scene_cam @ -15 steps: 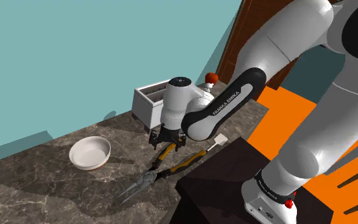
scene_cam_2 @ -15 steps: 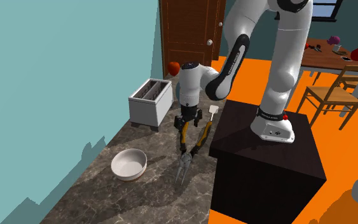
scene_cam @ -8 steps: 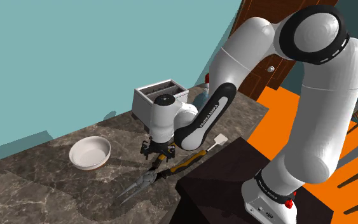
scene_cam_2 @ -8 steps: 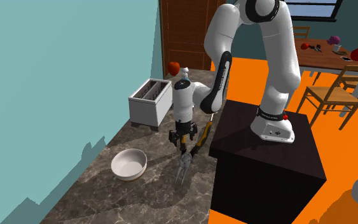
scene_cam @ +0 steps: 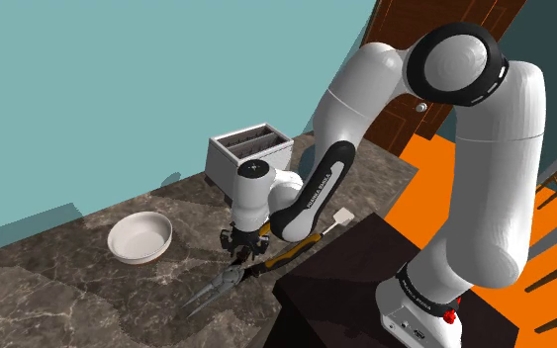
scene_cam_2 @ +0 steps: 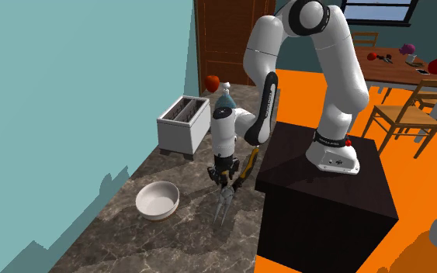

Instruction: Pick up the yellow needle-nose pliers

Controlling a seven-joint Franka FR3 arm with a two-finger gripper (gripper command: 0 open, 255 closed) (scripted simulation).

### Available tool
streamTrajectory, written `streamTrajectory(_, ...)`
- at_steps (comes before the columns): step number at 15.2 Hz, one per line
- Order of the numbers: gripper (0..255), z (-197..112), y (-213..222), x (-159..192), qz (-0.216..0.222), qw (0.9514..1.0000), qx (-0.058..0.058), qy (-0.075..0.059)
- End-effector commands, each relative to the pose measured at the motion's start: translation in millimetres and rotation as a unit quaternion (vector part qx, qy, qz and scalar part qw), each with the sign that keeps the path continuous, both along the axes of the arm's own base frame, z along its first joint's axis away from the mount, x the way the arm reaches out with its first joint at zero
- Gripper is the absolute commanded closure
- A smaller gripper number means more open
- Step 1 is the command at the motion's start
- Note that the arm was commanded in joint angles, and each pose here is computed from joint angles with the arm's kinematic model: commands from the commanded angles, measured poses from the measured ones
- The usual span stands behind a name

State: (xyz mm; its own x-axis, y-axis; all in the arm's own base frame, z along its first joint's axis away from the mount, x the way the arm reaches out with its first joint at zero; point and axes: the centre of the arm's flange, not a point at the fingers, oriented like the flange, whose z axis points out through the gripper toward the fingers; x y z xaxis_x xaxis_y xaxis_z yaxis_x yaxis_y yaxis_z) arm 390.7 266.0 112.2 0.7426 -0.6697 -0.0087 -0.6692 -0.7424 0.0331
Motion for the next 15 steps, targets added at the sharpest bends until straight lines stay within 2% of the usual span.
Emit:
streamTrajectory(1, 255, -1.2, 0.0, 0.0, 0.000, 1.0000, 0.000, 0.000)
streamTrajectory(9, 255, -0.8, -0.2, 0.0, 0.000, 1.0000, 0.000, 0.000)
streamTrajectory(15, 255, 30.9, -0.2, 0.0, 0.000, 1.0000, 0.000, 0.000)
